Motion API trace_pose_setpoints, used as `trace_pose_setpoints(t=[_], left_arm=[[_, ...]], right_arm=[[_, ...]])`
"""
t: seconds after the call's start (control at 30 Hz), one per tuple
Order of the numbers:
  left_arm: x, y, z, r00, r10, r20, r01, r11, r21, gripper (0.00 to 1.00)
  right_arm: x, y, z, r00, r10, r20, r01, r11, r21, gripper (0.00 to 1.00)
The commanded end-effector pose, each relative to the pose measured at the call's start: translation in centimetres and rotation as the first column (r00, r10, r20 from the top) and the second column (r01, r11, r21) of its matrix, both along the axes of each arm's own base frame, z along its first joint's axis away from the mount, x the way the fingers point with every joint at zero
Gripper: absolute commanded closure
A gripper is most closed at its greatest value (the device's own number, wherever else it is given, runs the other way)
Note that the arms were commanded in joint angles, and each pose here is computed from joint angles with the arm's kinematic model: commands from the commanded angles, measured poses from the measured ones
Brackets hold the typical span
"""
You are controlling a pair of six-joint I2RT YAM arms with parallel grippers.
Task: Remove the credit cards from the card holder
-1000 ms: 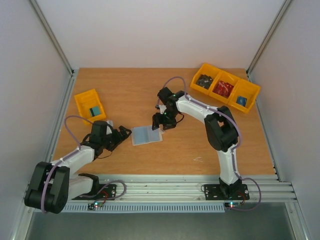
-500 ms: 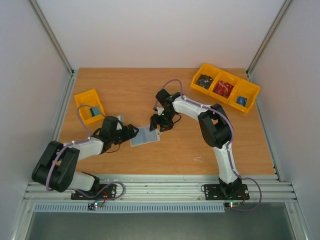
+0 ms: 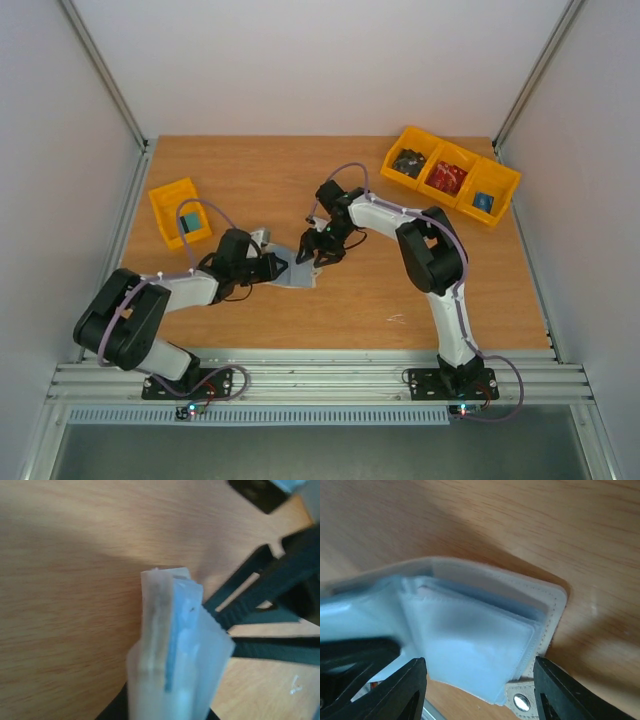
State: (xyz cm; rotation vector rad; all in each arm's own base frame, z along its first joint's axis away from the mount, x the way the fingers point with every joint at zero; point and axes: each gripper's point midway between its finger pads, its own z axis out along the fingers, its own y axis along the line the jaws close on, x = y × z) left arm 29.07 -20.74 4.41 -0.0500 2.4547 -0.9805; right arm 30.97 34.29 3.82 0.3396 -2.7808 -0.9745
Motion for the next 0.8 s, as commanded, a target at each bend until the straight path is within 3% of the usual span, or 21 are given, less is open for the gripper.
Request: trace_pose_setpoints(t=[0.0,0.13,0.23,0.4,0.5,0.6,0.67,0.77], left_arm=[[1.3,-3.1,7.8,0.954,-0.137,0.266,0.173,0.978,-0.120,1.00],[0.0,-3.9,14.2,0.876,-0.228,0.426,0.318,0.936,-0.154,1.00],[-1.2,-3.1,20.0,0.790,-0.239,0.564,0.353,0.930,-0.100,1.00],[-6.0,-1.5,30.4,0.463,-0.266,0.845,0.410,0.910,0.062,1.00],[-8.9,-0.8,34.8,0.339,-0.248,0.908,0.436,0.896,0.082,1.00],[-10.4,-0.1,38.1,0.292,-0.209,0.933,0.438,0.897,0.064,1.00],[-10.9,0.3,39.5,0.272,-0.181,0.945,0.427,0.903,0.050,1.00],[-10.0,1.2,40.4,0.325,-0.115,0.939,0.374,0.927,-0.016,1.00]], right_arm=[[1.3,-0.9,4.1,0.998,-0.047,0.046,0.041,0.992,0.119,0.42],[2.6,-3.4,11.4,0.976,-0.051,0.213,0.001,0.974,0.226,0.41],[2.2,-5.2,18.0,0.935,-0.051,0.352,-0.077,0.937,0.340,0.38],[-1.2,-6.5,26.8,0.827,-0.021,0.562,-0.261,0.870,0.418,0.35],[-4.7,-6.4,32.8,0.713,-0.018,0.701,-0.436,0.773,0.462,0.34],[-7.5,-5.7,36.9,0.580,-0.015,0.814,-0.584,0.689,0.429,0.29],[-8.6,-5.1,38.5,0.533,-0.011,0.846,-0.638,0.651,0.411,0.29],[-10.0,-4.0,39.9,0.494,0.003,0.869,-0.688,0.613,0.389,0.29]])
